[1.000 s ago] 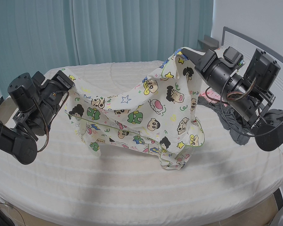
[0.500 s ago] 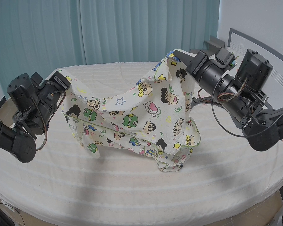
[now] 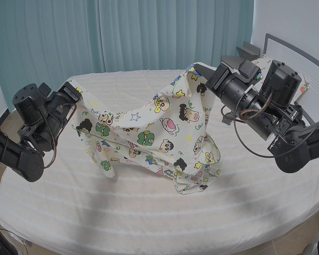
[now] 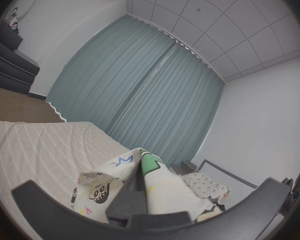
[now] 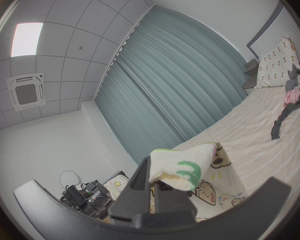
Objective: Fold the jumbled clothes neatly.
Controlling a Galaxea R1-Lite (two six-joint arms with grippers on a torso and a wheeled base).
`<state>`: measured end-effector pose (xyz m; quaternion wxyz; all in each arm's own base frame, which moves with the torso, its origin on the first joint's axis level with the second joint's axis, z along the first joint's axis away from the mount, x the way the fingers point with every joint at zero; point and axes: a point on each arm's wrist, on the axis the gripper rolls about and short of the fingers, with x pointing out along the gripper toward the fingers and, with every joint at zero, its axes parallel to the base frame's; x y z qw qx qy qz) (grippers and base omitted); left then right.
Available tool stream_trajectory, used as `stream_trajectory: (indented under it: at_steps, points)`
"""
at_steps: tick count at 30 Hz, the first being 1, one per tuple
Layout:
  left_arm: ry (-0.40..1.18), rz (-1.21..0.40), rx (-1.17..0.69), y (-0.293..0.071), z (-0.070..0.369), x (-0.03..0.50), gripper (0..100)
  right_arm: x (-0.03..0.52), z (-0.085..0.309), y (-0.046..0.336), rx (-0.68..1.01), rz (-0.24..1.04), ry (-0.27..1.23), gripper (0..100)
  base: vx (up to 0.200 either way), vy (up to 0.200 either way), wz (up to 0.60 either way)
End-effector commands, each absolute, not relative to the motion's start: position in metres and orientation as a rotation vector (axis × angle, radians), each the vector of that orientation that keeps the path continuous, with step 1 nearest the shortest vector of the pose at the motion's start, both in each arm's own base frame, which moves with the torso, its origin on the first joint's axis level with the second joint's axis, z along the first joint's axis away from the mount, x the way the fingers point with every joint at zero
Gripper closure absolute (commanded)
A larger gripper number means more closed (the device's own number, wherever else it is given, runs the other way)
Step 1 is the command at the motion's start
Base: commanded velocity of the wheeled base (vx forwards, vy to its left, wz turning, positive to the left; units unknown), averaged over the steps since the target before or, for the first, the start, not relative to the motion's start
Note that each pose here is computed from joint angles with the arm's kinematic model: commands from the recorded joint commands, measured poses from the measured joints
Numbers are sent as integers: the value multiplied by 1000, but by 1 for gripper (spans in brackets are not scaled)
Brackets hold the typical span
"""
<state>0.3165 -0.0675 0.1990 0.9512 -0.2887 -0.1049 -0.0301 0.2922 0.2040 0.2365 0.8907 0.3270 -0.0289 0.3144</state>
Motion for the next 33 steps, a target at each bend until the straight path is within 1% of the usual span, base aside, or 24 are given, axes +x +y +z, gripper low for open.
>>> stream_trajectory:
  at_steps: [1, 4, 14, 17, 23, 31, 33]
  points:
    - [-169, -53, -579, -68, 188, 311, 100, 286, 238, 200, 679, 653, -59, 100, 0, 0, 0]
    - [-161, -54, -577, -66, 188, 302, 100, 278, 239, 197, 679, 660, -55, 100, 0, 0, 0]
    - [-170, -66, -581, -63, 196, 277, 100, 253, 246, 180, 681, 670, -62, 100, -200, 0, 0]
    - [-181, -79, -585, -63, 200, 265, 100, 239, 250, 174, 682, 688, -68, 100, -200, 0, 0]
    - [-175, -150, -593, -74, 205, 238, 100, 205, 257, 165, 647, 739, -106, 100, -200, 0, 0]
    - [-216, -164, -603, -67, 215, 215, 100, 167, 274, 149, 629, 803, -188, 100, -200, 0, 0]
    - [-215, -173, -604, -65, 214, 206, 100, 153, 275, 145, 636, 832, -189, 100, 0, 0, 0]
